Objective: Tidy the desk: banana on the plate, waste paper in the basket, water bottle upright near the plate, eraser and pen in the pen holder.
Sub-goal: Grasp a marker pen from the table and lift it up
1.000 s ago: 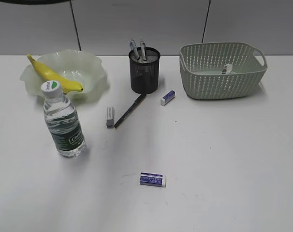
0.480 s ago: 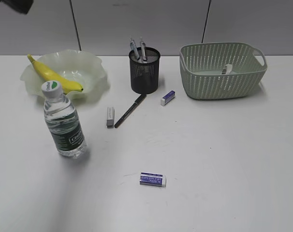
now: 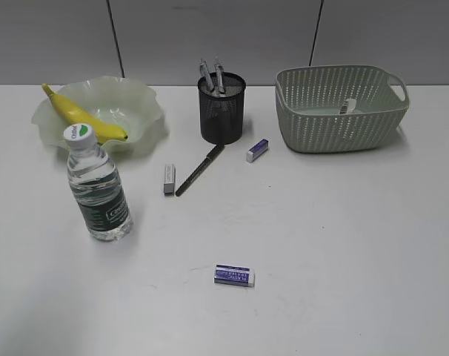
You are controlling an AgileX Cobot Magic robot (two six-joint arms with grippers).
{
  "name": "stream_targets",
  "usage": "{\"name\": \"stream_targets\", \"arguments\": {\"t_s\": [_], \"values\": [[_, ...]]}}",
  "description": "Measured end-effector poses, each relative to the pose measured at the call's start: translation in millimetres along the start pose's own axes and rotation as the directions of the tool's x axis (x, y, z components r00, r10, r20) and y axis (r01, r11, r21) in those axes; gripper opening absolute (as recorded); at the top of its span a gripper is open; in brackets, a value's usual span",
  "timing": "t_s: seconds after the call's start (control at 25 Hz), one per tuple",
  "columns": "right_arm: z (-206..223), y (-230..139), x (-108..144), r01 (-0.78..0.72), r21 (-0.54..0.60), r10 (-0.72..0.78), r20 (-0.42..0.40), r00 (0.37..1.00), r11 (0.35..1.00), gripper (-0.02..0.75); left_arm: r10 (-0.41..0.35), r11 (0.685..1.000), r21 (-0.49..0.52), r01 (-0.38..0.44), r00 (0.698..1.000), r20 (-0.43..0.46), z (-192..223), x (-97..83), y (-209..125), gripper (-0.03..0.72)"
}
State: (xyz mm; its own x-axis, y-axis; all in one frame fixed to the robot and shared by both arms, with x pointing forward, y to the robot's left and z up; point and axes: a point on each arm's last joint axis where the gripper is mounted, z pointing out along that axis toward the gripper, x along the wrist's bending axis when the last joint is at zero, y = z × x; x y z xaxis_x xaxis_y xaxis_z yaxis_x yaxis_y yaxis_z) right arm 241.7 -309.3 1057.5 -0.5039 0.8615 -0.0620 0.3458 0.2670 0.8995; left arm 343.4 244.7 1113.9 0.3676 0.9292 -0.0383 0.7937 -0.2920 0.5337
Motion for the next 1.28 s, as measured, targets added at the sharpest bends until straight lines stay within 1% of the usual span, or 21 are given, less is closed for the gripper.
{"name": "stream_targets", "arguments": {"t_s": [0.12,0.2,0.28,0.44,0.56,0.68,0.8,1.0,1.04,1.12,1.28], "values": [[0.0,0.0,0.0,0.0,0.0,0.0,0.0,1.0,1.0,0.331,-0.002,0.995,-0.097,0.004,1.0,0.016,-6.0,6.0,-35.6,0.363],[0.0,0.0,0.0,0.0,0.0,0.0,0.0,1.0,1.0,0.331,-0.003,0.984,-0.178,0.009,1.0,0.03,-10.1,9.4,-56.0,0.363],[0.0,0.0,-0.3,0.002,0.0,-0.002,0.003,1.0,1.0,0.331,-0.004,0.964,-0.266,0.016,0.999,0.045,-15.4,12.9,-76.6,0.363],[5.6,5.6,-1.6,0.021,0.019,-0.021,0.024,0.999,1.0,0.331,-0.003,0.917,-0.397,0.027,0.998,0.062,-21.8,18.6,-106.8,0.363],[16.1,24.2,0.1,0.031,0.013,-0.031,0.016,0.999,0.999,0.331,0.0,0.884,-0.467,0.034,0.997,0.073,-20.9,21.2,-123.3,0.363],[36.5,51.0,3.3,0.046,0.011,-0.046,0.003,0.999,0.999,0.331,0.005,0.857,-0.515,0.037,0.997,0.08,-23.8,22.6,-130.7,0.363],[67.9,81.8,7.8,0.062,0.049,-0.062,-0.012,0.998,0.997,0.331,0.005,0.848,-0.529,0.039,0.997,0.082,-24.8,22.9,-132.5,0.363],[143.6,136.7,17.5,0.073,0.197,-0.066,-0.039,0.997,0.978,0.331,0.006,0.841,-0.54,0.041,0.996,0.084,-25.8,23.1,-133.8,0.363],[160.9,145.2,20.6,0.061,0.227,-0.051,-0.05,0.997,0.972,0.331,0.006,0.84,-0.541,0.041,0.996,0.085,-25.9,23.2,-134.0,0.363],[191.1,168.9,26.3,0.029,0.246,-0.012,-0.068,0.998,0.969,0.331,0.007,0.84,-0.541,0.04,0.996,0.084,-25.9,23.2,-134.0,0.363],[261.7,200.3,40.3,-0.033,0.308,0.067,-0.102,0.992,0.951,0.331,0.008,0.84,-0.541,0.038,0.997,0.083,-25.9,23.2,-134.0,0.363]]}}
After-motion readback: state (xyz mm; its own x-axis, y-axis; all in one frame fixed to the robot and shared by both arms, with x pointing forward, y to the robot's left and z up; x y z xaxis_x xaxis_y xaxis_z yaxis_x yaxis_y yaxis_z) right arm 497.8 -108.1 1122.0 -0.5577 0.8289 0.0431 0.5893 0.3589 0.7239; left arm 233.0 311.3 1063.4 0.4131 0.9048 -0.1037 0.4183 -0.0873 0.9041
